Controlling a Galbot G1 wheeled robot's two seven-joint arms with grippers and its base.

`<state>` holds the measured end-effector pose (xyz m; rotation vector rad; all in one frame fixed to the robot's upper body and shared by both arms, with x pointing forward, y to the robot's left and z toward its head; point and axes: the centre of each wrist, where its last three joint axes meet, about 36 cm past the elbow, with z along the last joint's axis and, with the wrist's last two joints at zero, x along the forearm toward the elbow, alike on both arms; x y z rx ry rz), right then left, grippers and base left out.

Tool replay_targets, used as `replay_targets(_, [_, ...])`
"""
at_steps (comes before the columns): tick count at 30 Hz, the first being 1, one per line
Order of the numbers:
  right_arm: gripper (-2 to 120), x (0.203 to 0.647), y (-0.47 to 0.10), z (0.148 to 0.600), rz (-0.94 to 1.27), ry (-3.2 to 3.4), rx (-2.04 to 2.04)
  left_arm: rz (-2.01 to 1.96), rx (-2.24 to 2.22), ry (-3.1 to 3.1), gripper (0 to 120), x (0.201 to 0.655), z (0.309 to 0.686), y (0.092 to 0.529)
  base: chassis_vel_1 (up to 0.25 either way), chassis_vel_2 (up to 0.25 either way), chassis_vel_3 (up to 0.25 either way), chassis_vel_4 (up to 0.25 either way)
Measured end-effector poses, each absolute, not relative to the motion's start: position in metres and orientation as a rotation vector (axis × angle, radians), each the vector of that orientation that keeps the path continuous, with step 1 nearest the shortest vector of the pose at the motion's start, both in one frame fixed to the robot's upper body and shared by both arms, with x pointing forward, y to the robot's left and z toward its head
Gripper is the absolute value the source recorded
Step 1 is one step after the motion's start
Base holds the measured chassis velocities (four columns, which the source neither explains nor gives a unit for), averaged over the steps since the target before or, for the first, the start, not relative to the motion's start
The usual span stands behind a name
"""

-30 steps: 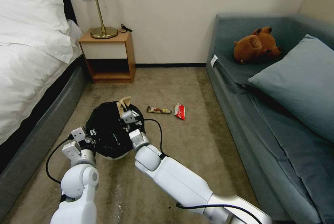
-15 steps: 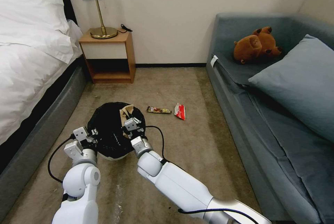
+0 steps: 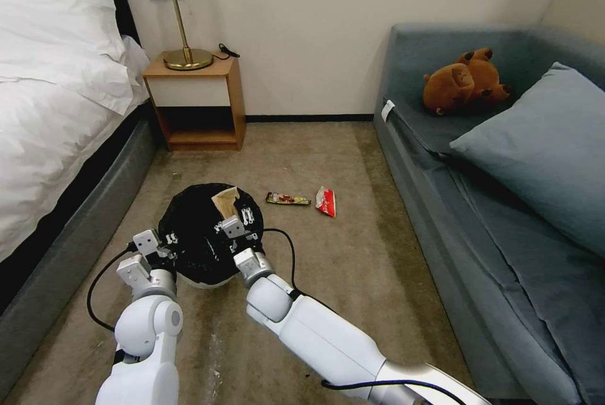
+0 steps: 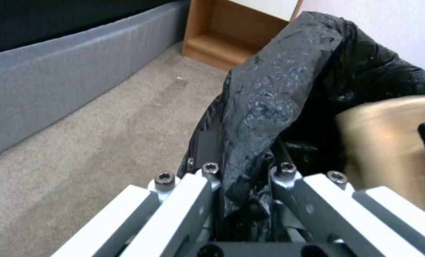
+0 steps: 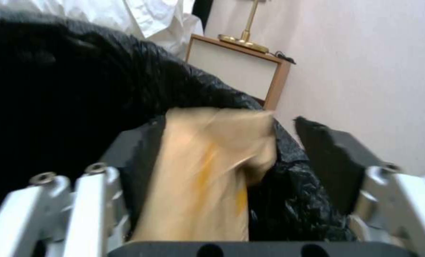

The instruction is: Pick up the trash bin, then pick up the garbage on the floor and place it into the trash bin.

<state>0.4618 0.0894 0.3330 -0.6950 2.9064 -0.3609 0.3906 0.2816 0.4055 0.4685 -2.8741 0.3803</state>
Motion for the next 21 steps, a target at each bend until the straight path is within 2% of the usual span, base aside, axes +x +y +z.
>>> replay_targets(2, [82, 0.462, 0.09, 0.337, -0.354, 2.905, -0.687, 0.38, 0.47, -2.875, 4, 0.391, 0.406, 0.282, 0.0, 0.0, 0.0, 0.0])
replay_targets(4, [93, 0.464, 0.093, 0.352, -0.327, 2.896, -0.671, 0.377, 0.473, -2.877, 4, 0.391, 0.406, 0.283, 0.0, 0.0, 0.0, 0.0])
replay_targets(7, [99, 0.467, 0.094, 0.367, -0.297, 2.881, -0.657, 0.375, 0.475, -2.878, 4, 0.392, 0.407, 0.284, 0.0, 0.0, 0.0, 0.0])
replay_targets(14, [100, 0.481, 0.089, 0.404, -0.212, 2.86, -0.595, 0.372, 0.476, -2.875, 4, 0.393, 0.407, 0.285, 0.0, 0.0, 0.0, 0.0])
replay_targets(17, [100, 0.493, 0.077, 0.434, -0.12, 2.864, -0.516, 0.37, 0.474, -2.873, 4, 0.396, 0.408, 0.287, 0.0, 0.0, 0.0, 0.0])
replay_targets(21, [100, 0.5, 0.066, 0.445, -0.067, 2.866, -0.458, 0.371, 0.468, -2.876, 4, 0.398, 0.409, 0.288, 0.0, 0.0, 0.0, 0.0])
